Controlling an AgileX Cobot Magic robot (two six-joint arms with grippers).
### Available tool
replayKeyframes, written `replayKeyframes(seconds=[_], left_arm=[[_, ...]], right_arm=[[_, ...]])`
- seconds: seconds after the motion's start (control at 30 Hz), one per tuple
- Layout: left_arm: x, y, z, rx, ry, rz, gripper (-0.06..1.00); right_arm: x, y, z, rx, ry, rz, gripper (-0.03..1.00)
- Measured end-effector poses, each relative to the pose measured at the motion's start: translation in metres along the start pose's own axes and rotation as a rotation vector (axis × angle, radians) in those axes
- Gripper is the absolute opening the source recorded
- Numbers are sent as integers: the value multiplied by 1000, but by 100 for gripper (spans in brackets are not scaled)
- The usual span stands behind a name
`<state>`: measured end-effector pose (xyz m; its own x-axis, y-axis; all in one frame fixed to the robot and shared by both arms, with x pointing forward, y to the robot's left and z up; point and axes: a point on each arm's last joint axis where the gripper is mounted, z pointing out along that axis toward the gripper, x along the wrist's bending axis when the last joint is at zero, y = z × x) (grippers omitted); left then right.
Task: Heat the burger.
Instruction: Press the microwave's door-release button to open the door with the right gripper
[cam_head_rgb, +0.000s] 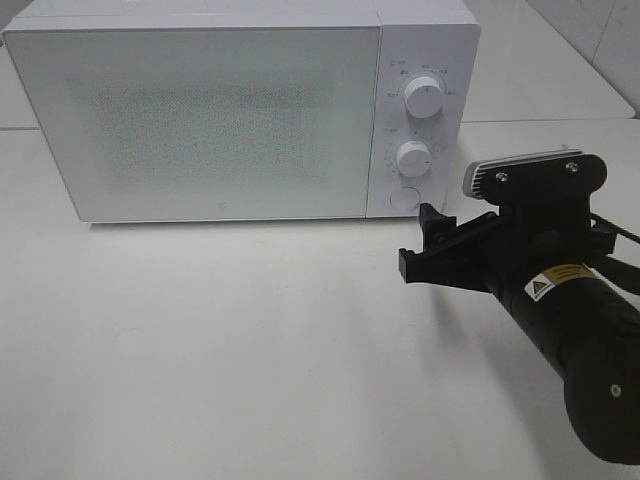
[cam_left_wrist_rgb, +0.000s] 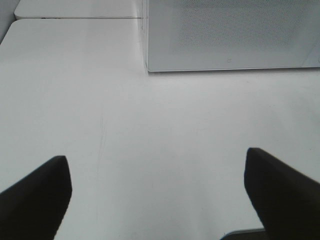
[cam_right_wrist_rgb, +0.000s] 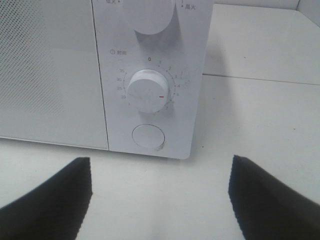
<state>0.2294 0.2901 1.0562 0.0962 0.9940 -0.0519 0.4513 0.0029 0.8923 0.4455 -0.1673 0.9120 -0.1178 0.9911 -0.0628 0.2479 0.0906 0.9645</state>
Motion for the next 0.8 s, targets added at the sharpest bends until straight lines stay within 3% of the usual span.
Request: replayKeyframes(seconds=[0.17,0.37,0.47,0.5,0.57,0.63,0.67,0.7,0.73,0.8], left_arm=[[0,0,0,0,0,0,86],[0,0,0,0,0,0,86],[0,0,0,0,0,0,86],[0,0,0,0,0,0,86],[0,0,0,0,0,0,86],[0,0,0,0,0,0,86],[0,0,0,0,0,0,86],[0,0,0,0,0,0,86],[0,0,0,0,0,0,86],[0,0,0,0,0,0,86]], right_arm=[[3,0,-1,1,5,6,75],[3,0,-1,1,-1,120,75],[3,0,-1,1,-3,294,75],[3,0,-1,1,-3,294,75],[3,0,-1,1,-4,489,75],[3,0,-1,1,-4,568,74],[3,0,-1,1,-4,729,73],[3,0,-1,1,-4,729,73],[2,0,-1,0,-5,872,71],[2,0,-1,0,-5,933,70]])
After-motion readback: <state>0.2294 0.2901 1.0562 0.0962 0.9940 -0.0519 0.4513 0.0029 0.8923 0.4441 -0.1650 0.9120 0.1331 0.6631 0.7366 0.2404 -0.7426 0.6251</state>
